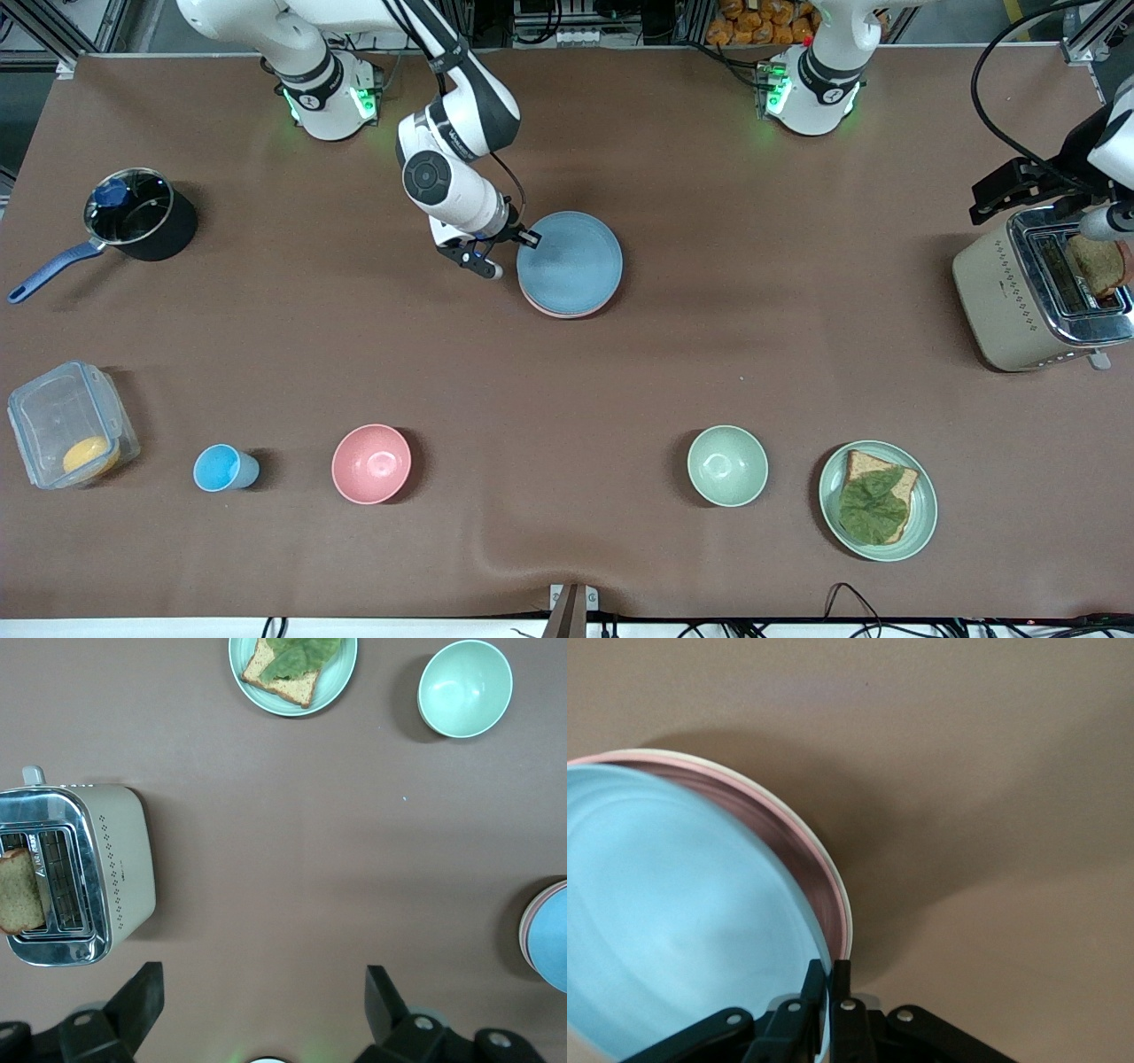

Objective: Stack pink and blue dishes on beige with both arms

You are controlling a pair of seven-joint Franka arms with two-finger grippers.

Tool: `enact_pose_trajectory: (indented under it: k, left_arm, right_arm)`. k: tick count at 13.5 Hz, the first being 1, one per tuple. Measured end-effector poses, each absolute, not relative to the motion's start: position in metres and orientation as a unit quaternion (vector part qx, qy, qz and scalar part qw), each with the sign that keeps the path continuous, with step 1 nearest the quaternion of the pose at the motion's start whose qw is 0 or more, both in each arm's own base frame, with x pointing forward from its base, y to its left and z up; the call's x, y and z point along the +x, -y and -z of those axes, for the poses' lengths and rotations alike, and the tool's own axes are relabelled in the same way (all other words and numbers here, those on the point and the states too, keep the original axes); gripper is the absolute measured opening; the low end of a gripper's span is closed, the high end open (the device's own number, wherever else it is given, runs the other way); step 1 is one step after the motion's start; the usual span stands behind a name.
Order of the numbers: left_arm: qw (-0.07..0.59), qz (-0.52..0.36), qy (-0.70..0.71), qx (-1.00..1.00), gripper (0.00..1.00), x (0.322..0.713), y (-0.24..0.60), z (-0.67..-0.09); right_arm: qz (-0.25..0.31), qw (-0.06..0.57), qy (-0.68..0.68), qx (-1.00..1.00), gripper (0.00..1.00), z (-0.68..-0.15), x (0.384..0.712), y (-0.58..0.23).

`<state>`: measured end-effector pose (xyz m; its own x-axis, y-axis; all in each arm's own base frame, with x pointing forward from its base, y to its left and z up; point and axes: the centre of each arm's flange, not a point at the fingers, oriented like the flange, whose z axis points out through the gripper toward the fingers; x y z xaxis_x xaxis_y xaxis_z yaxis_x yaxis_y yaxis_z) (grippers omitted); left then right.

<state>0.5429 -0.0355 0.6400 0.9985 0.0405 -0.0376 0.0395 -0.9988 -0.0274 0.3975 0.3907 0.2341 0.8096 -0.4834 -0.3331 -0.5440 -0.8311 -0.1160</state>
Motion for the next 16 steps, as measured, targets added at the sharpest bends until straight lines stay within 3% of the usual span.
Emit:
enact_pose_trajectory:
  k: [1, 4, 9, 13, 16]
  left_arm:
    - [0.013, -0.019, 0.020, -1.000, 1.00, 0.543, 0.036, -0.640]
    - [0.013, -0.020, 0.020, -1.000, 1.00, 0.543, 0.035, -0.639]
    - [0.013, -0.020, 0.019, -1.000, 1.00, 0.543, 0.035, -0.639]
    - [0.013, -0.020, 0.018, -1.000, 1.00, 0.543, 0.036, -0.639]
    - [0.014, -0.023, 0.018, -0.999, 1.00, 0.542, 0.036, -0.639]
  right_arm:
    - [-0.146, 0.104, -0.280, -0.943, 0.13, -0.236, 0.400, -0.390]
    - [-0.153, 0.111, -0.298, -0.936, 0.44, -0.259, 0.417, -0.390]
    - [-0.203, 0.075, -0.242, -0.946, 0.98, -0.354, 0.523, -0.263]
    - [-0.167, 0.080, -0.148, -0.971, 1.00, -0.381, 0.576, -0.136]
    - [-0.138, 0.080, -0.071, -0.985, 1.00, -0.391, 0.594, -0.052]
